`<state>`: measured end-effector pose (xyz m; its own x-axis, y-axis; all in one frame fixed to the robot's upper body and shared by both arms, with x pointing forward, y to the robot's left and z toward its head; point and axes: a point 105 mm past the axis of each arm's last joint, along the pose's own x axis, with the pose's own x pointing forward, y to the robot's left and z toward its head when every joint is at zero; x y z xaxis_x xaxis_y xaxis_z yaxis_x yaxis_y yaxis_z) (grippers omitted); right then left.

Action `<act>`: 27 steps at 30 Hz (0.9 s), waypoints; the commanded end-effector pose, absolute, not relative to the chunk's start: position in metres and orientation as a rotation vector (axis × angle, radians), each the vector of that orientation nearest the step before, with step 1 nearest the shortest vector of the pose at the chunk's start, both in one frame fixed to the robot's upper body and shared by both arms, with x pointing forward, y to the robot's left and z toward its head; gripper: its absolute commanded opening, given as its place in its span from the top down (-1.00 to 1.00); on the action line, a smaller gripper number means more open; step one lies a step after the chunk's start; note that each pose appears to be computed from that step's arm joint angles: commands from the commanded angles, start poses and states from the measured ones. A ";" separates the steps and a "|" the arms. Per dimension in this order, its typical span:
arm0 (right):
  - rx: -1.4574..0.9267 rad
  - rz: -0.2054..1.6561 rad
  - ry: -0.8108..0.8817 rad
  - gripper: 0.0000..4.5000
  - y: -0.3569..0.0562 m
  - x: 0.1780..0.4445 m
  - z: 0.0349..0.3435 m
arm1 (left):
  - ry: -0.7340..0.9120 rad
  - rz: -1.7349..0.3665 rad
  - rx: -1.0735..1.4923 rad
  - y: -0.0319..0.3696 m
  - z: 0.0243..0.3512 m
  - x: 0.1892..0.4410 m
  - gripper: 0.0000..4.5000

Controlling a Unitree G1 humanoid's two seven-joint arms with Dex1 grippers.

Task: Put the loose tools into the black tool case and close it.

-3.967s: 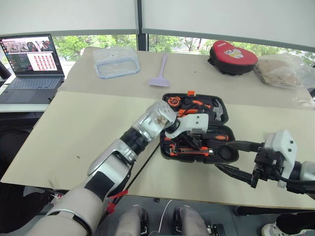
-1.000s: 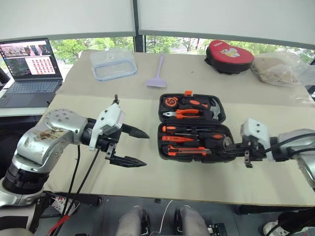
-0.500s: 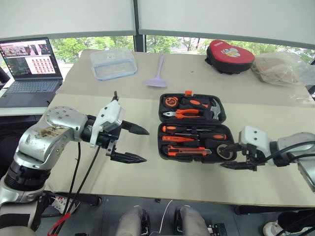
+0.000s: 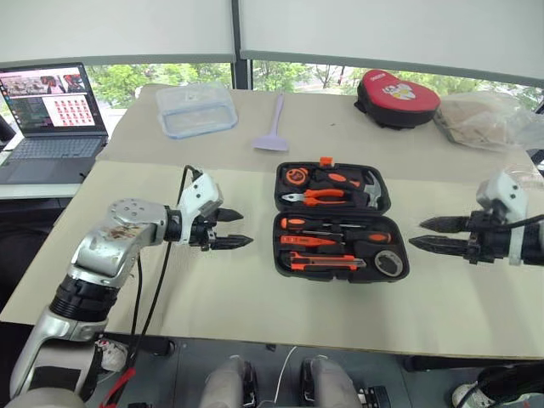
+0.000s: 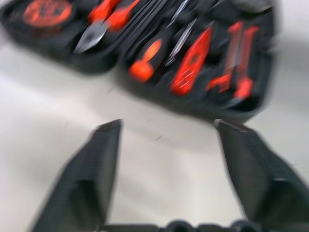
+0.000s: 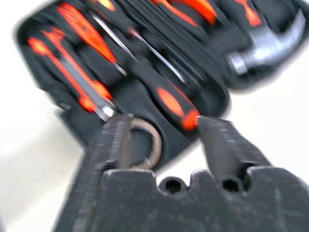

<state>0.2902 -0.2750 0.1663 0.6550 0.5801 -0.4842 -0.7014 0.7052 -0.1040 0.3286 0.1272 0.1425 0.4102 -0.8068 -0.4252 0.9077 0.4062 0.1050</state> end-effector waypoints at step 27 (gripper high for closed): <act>-0.503 0.997 0.351 1.00 -0.232 0.278 0.137 | 0.344 -1.530 0.328 0.069 0.119 0.286 0.98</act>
<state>0.2863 -0.2622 0.1189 0.5785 0.5900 -0.5632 -0.7948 0.5630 -0.2265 0.3053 0.0942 0.1080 0.1431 -0.8682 -0.4751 0.9860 0.1668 -0.0080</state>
